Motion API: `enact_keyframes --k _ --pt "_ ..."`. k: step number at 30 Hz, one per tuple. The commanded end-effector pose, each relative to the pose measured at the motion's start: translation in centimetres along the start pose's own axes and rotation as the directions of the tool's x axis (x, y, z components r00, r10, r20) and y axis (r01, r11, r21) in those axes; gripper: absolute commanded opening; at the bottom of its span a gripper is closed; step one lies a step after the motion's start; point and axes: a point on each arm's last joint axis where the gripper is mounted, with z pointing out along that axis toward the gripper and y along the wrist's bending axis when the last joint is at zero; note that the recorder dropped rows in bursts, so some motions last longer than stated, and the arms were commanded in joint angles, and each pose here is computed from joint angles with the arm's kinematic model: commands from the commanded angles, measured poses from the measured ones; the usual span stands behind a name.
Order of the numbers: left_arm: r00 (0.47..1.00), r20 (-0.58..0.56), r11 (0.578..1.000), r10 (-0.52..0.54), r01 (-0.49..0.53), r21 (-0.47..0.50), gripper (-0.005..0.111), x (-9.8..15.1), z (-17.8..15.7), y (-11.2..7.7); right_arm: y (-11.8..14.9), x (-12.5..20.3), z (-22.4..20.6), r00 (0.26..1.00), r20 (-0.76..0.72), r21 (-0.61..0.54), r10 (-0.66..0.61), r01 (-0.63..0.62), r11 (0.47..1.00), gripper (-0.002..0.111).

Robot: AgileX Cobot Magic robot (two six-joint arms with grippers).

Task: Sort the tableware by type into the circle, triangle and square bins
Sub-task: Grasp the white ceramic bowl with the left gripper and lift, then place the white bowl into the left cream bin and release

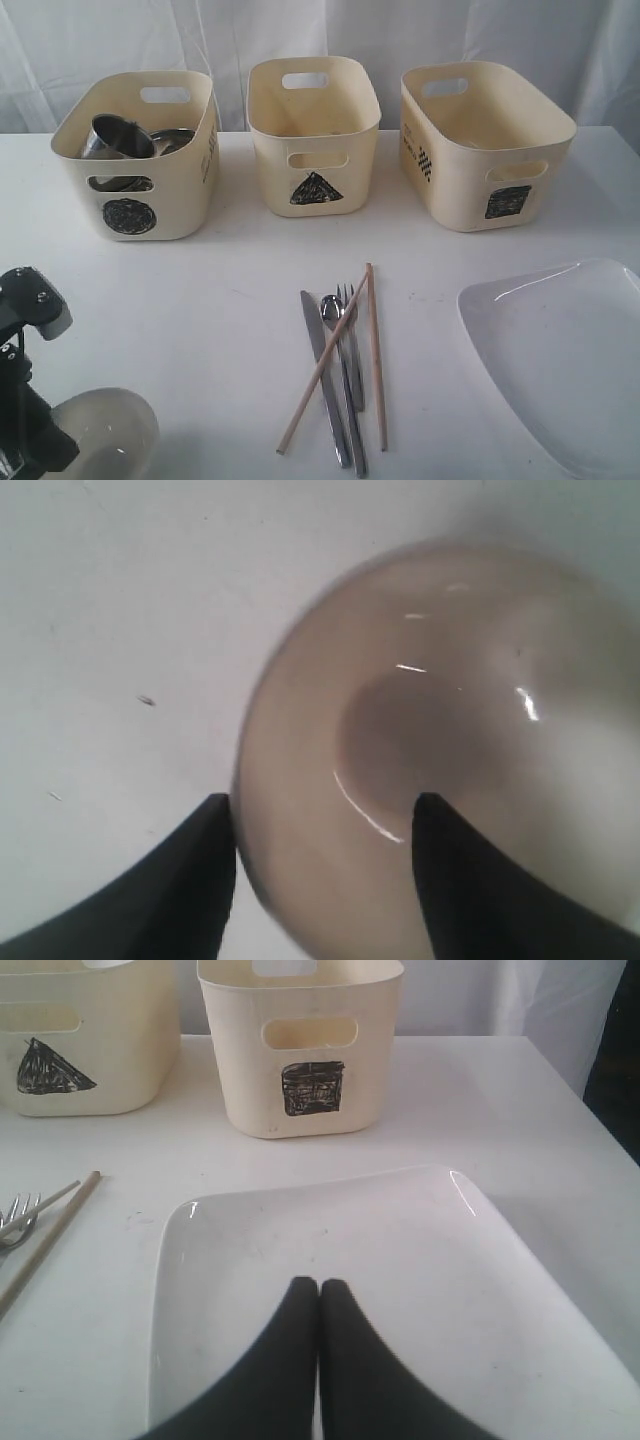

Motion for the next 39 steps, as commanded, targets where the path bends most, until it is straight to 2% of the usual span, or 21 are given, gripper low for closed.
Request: enact_keyframes --k 1,2,7,12,14,20,25,28,30,31,32,33,34,35,36,38,39 --pt "1.000 0.010 1.000 -0.011 0.011 -0.002 0.048 0.5 0.4 -0.2 0.0 0.0 0.0 1.000 0.011 -0.001 0.003 -0.003 1.000 0.000" --pt "1.000 0.009 1.000 -0.018 0.018 0.000 0.043 0.5 0.4 -0.3 0.0 0.0 0.0 1.000 0.011 -0.001 0.003 -0.003 1.000 0.000" --pt "0.999 0.008 0.999 -0.043 0.043 0.002 0.000 0.7 0.6 -0.3 0.0 0.0 0.0 1.000 0.011 -0.001 0.003 -0.003 1.000 0.000" --pt "0.988 0.066 0.989 -0.141 0.144 -0.043 0.000 -0.3 0.1 0.3 0.0 0.0 0.0 1.000 0.011 -0.001 0.003 -0.003 1.000 0.000" --pt "0.984 0.100 0.987 -0.147 0.153 -0.056 0.000 -1.3 -0.6 0.7 0.0 0.0 0.0 1.000 0.011 -0.001 0.003 -0.003 1.000 0.000" --pt "0.958 0.284 0.983 -0.047 0.095 -0.156 0.000 -5.4 -5.3 1.7 0.0 0.0 0.0 1.000 0.011 -0.001 0.003 -0.003 1.000 0.000" --pt "0.879 0.475 0.950 0.047 0.108 -0.293 0.000 -8.5 -9.8 2.5 0.0 0.0 0.0 1.000 0.011 -0.001 0.003 -0.003 1.000 0.000" --pt "0.762 0.638 0.881 0.114 0.220 -0.420 0.000 -10.2 -12.4 3.7 0.0 0.0 0.0 1.000 0.011 -0.001 0.003 -0.003 1.000 0.000" --pt "0.597 0.790 0.786 0.143 0.417 -0.457 0.000 -11.0 -14.4 5.2 0.0 0.0 0.0 1.000 0.011 -0.001 0.003 -0.003 1.000 0.000" --pt "0.429 0.880 0.684 0.204 0.580 -0.442 0.000 -11.3 -16.0 6.4 0.0 0.0 0.0 1.000 0.011 -0.001 0.003 -0.003 1.000 0.000" --pt "0.379 0.891 0.645 0.248 0.622 -0.444 0.000 -11.5 -16.4 6.9 0.0 0.0 0.0 1.000 0.011 -0.001 0.003 -0.003 1.000 0.000" --pt "0.363 0.877 0.615 0.314 0.626 -0.479 0.000 -12.4 -16.4 7.6 0.0 0.0 0.0 1.000 0.011 -0.001 0.003 -0.003 1.000 0.000" --pt "0.390 0.857 0.622 0.335 0.592 -0.513 0.000 -13.1 -15.9 8.0 0.0 0.0 0.0 1.000 0.011 -0.001 0.003 -0.003 1.000 0.000" --pt "0.463 0.805 0.640 0.370 0.501 -0.583 0.000 -14.8 -14.2 8.9 0.0 0.0 0.0 1.000 0.011 -0.001 0.003 -0.003 1.000 0.000" --pt "0.494 0.772 0.638 0.400 0.454 -0.621 0.000 -15.7 -13.2 9.5 0.0 0.0 0.0 1.000 0.011 -0.001 0.003 -0.003 1.000 0.000" --pt "0.541 0.713 0.626 0.446 0.381 -0.681 0.000 -18.9 -9.6 12.5 0.0 0.0 0.0 1.000 0.011 -0.001 0.003 -0.003 1.000 0.000" --pt "0.557 0.697 0.620 0.451 0.366 -0.694 0.000 -19.7 -8.6 13.4 0.0 0.0 0.0 1.000 0.011 -0.001 0.003 -0.003 1.000 0.000"
